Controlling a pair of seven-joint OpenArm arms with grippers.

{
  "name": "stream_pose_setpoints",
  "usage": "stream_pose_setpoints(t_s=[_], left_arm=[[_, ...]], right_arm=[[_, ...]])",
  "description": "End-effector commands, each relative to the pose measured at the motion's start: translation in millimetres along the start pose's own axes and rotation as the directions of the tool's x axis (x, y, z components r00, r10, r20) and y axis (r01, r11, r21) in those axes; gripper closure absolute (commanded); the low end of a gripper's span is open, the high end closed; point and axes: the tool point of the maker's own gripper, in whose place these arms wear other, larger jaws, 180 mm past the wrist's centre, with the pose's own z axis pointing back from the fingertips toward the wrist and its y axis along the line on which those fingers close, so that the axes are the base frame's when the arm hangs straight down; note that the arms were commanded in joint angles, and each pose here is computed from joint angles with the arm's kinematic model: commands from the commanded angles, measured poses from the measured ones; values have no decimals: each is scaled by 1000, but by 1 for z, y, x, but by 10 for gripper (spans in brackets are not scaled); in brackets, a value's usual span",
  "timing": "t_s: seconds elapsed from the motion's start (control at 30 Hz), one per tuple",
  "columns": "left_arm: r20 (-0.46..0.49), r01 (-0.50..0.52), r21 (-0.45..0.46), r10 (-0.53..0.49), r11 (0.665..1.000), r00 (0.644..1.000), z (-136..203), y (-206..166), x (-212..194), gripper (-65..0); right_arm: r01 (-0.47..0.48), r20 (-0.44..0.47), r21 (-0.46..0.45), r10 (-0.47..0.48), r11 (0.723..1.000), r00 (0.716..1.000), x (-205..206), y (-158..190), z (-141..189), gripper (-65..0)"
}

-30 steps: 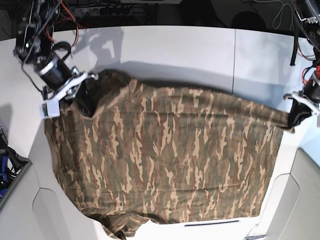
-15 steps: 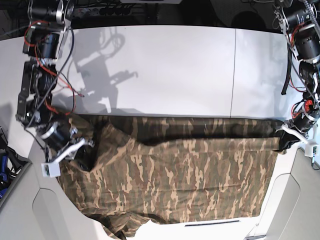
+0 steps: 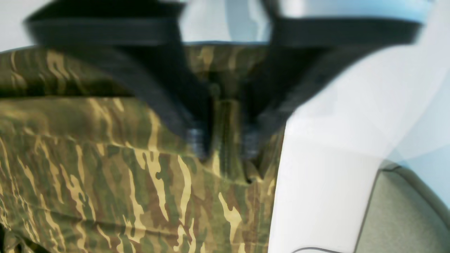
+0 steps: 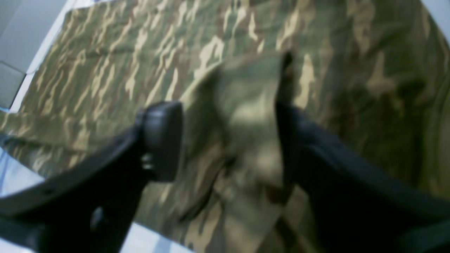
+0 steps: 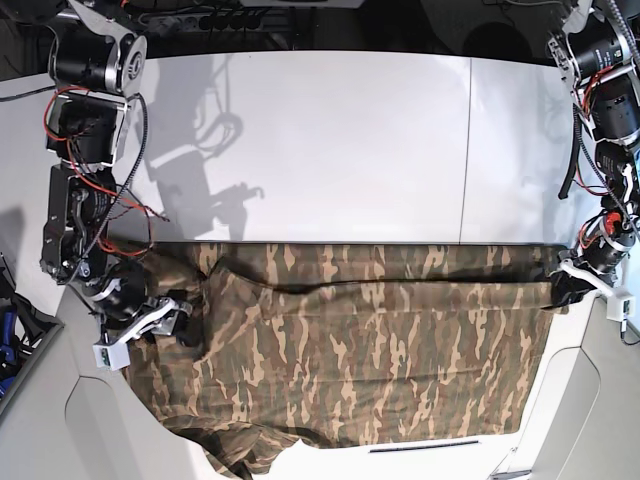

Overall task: Fold the T-shirt properly
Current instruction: 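Lift the shoulder edge with both grippers and drag it across the shirt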

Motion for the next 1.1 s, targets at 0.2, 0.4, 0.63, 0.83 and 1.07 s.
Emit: stream_pose_setpoints(t_s=[0.2, 0.4, 0.63, 0.83, 1.07], left_arm=[[60, -109, 18, 108, 994, 992, 14, 20, 28, -256], [62, -240, -17, 240, 971, 969, 31, 31, 19, -256], [29, -273, -1, 273, 962, 961, 42, 36, -14, -363], [15, -297, -2, 297, 955, 955, 43, 30, -34, -411], [7, -321, -19, 321, 947, 947, 33, 12, -51, -410]], right_arm=[[27, 60, -23, -25, 999, 998, 8, -13, 14, -409], [105, 129, -115, -90, 988, 987, -2, -49, 51, -409], [224, 202, -224, -179, 948, 963, -18, -94, 91, -409], [298, 236, -300, -232, 906, 944, -29, -124, 117, -409], [324, 206, -297, -271, 898, 940, -47, -127, 115, -409]])
